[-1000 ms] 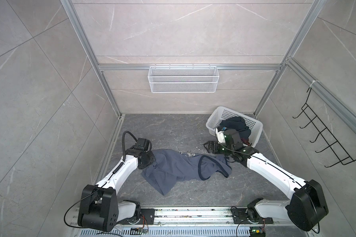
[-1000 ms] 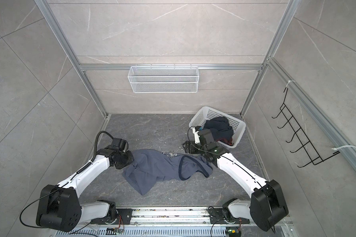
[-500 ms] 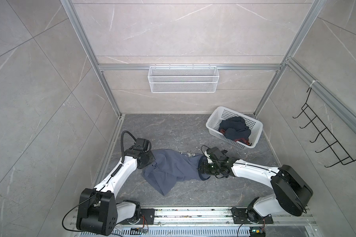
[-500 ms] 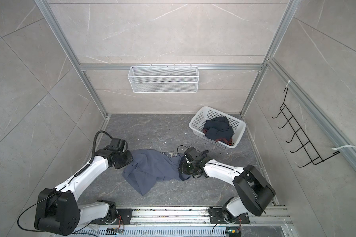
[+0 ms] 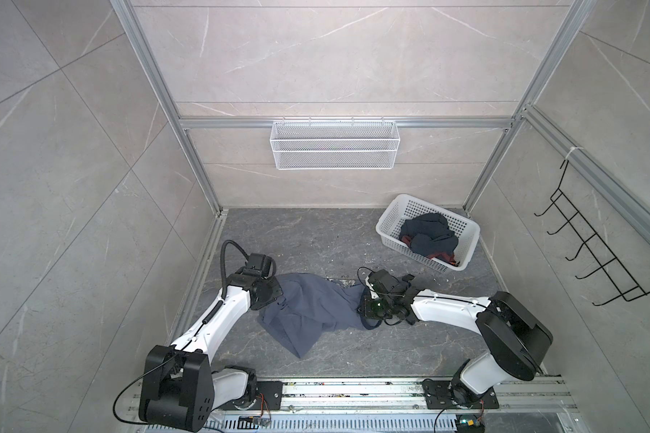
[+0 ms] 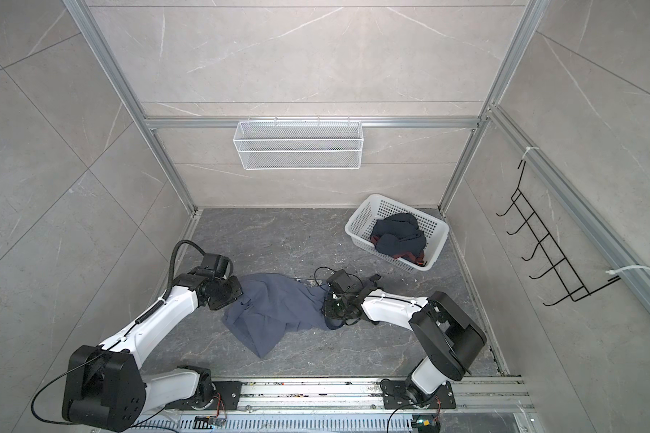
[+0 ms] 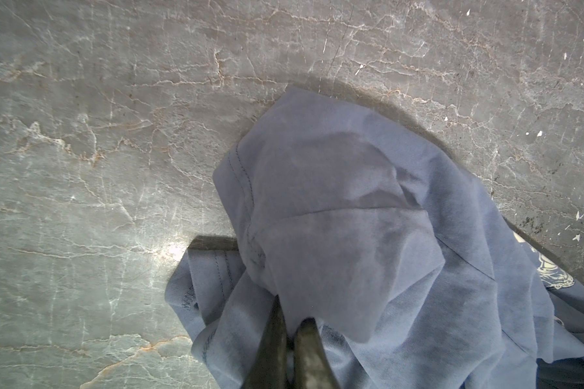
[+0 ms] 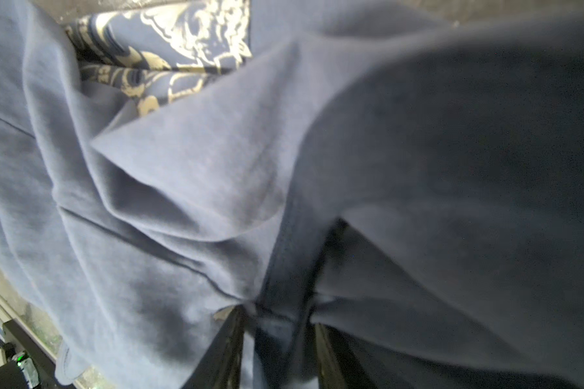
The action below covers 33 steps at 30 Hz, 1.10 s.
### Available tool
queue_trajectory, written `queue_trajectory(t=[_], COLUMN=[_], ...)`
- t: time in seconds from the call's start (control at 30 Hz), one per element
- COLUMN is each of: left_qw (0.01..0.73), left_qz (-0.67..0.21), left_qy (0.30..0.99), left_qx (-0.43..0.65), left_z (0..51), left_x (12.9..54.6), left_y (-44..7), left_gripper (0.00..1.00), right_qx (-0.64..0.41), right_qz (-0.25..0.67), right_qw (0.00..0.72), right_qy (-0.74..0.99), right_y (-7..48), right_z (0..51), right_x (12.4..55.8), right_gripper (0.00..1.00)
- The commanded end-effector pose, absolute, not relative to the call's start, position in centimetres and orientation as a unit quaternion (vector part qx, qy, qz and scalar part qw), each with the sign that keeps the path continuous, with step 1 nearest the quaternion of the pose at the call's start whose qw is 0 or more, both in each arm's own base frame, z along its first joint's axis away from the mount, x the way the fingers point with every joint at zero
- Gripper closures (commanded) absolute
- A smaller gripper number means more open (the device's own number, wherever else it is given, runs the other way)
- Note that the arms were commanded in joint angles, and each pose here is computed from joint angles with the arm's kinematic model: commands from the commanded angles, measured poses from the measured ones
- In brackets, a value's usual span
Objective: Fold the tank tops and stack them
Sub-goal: 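Grasp the tank top edge with the right gripper while the left holds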
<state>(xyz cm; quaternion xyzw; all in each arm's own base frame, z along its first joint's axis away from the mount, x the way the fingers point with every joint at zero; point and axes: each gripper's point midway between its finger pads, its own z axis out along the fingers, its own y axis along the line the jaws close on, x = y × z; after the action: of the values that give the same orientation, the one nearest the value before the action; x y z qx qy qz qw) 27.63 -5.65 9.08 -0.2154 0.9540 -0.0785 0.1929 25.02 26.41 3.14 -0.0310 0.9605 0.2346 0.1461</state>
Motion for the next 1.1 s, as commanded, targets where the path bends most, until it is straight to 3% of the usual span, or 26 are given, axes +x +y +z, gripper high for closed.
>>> queue_trajectory(t=[0.0,0.1,0.3,0.47,0.6,0.7,0.93,1.07], left_qw=[0.201,0.203,0.203,0.204,0.202,0.202,0.201,0.202], left_qz=[-0.072,-0.069,-0.066,-0.068,-0.066,-0.067,-0.067,-0.068], left_qy=[0.953,0.952,0.953,0.952,0.953,0.953,0.953,0.953], left_qx=[-0.217,-0.218,-0.217,-0.218,-0.216,-0.216,-0.216,-0.215], left_z=[9.7,9.9,9.8,9.8,9.8,9.7,9.6,9.8], left_x=[27.2,27.1,27.0,27.1,27.0,27.0,27.0,27.1], left_y=[-5.3,-5.1,-5.1,-5.1,-5.1,-5.1,-5.1,-5.1], left_gripper=[1.00,1.00,1.00,1.00,1.00,1.00,1.00,1.00], right_qx=[-0.043,-0.051,-0.055,-0.051,-0.042,-0.043,-0.053,-0.046], right_qz=[0.208,0.190,0.193,0.175,0.104,0.107,0.160,0.140], right_qw=[0.170,0.192,0.183,0.184,0.208,0.223,0.207,0.202], right_qy=[0.962,0.962,0.963,0.966,0.972,0.968,0.964,0.968], right_y=[26.5,25.9,26.3,26.1,24.2,24.1,26.9,26.8], right_z=[4.3,5.4,5.2,4.9,5.8,6.8,6.6,5.7], right_x=[25.7,25.8,25.6,25.6,25.8,25.5,24.9,25.5], right_gripper=[0.55,0.48,0.55,0.54,0.43,0.42,0.51,0.55])
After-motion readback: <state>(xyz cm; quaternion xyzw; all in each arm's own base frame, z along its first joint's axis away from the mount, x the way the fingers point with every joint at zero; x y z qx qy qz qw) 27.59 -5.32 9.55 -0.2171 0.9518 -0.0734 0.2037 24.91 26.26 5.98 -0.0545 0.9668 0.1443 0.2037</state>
